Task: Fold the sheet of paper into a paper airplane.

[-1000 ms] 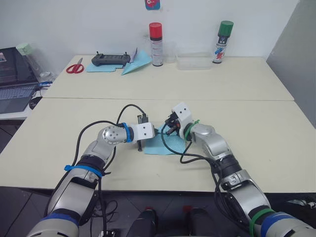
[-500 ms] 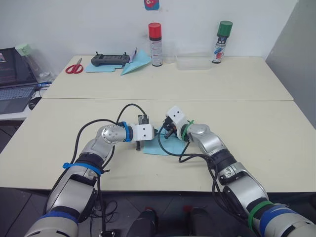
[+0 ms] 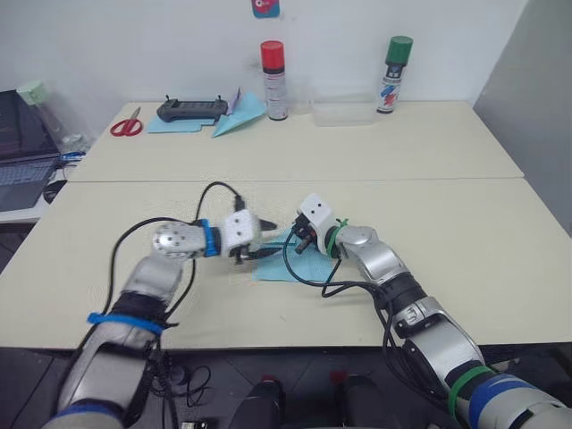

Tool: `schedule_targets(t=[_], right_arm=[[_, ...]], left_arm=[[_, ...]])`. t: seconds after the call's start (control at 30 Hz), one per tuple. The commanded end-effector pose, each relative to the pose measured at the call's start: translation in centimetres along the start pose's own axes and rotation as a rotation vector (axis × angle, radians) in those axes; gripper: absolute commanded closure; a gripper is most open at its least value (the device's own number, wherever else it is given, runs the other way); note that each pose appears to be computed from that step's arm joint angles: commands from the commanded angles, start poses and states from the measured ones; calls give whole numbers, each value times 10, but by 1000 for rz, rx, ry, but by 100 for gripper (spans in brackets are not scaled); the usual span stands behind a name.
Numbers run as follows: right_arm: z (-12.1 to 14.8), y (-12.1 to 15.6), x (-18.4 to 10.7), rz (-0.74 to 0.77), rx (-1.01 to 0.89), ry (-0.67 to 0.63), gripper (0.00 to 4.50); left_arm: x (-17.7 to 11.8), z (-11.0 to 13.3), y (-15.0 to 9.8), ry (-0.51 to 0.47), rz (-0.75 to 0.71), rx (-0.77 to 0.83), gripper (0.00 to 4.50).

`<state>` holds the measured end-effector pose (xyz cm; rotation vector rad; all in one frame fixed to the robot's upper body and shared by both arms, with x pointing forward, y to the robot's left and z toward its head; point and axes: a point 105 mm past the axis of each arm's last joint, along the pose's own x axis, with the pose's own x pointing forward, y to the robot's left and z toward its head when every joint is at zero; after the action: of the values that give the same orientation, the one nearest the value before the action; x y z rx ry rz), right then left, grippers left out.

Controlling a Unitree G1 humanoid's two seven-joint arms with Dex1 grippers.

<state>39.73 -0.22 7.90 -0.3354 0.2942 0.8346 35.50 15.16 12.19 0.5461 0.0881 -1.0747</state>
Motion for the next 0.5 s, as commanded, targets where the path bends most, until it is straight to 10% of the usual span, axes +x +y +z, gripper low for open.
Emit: schedule_targets(t=[0.03,0.23,0.37,0.5], right_arm=[[-16,2,1,6,12,55,450],[-17,4,0,14,10,56,450],[-17,5,1,19,10,55,450],[-17,5,1,20,10,56,450]], left_arm=[[-24,36,42,-188,218,-197,202],[-18,45,40,-345,304,-465,319],[12,25,19,-255,292,-515,443],[37,8,3,-151,270,-510,448]])
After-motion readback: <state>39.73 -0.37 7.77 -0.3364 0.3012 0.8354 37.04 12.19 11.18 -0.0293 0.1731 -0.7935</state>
